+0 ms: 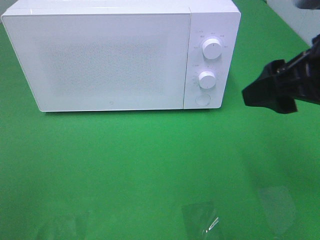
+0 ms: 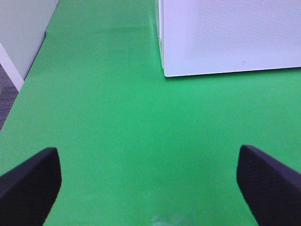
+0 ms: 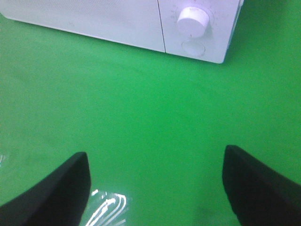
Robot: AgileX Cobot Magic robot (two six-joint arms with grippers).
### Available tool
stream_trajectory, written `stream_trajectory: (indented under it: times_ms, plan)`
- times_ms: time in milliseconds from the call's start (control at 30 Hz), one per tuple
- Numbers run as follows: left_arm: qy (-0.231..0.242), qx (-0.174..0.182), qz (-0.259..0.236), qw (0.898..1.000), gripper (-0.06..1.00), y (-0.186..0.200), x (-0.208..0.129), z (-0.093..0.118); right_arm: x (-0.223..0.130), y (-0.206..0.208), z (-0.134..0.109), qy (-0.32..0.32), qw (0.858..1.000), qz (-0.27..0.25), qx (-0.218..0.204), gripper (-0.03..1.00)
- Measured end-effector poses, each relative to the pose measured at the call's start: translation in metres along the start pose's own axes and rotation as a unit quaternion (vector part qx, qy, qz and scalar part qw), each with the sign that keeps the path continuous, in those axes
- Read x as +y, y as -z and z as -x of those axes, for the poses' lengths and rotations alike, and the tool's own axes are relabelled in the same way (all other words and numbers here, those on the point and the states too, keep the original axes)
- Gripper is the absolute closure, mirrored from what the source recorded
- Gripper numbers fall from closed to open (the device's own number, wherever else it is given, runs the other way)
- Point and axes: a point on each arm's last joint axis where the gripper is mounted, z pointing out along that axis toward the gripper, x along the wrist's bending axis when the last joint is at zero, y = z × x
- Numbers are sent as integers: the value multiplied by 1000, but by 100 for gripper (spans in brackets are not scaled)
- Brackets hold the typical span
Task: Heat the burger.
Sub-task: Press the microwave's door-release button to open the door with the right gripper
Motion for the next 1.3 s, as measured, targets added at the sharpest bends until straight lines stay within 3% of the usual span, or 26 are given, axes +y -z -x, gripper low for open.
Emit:
stream_trajectory:
  times_ms: [533,667,733,833,867,967,1100,1300]
  plan:
    - [0,0,0,1000,2,0,0,0,-34,82,6,25,1000,-7,-15,21]
    - [0,0,0,1000,2,0,0,0,-41,103,10,36,999,27,-27,21]
    - [0,0,0,1000,2,0,0,0,-51,123,15,29,996,74,-46,21]
    - [0,0,0,1000,2,0,0,0,-55,126,17,24,995,82,-55,21]
    - [0,0,0,1000,2,0,0,0,-70,132,23,5,991,100,-87,21]
    - [0,0,0,1000,2,0,0,0,-75,133,24,-1,990,106,-95,21]
    - [0,0,0,1000,2,0,0,0,-107,140,27,-35,978,147,-145,21]
    - [0,0,0,1000,2,0,0,0,-125,150,24,-53,964,190,-176,21]
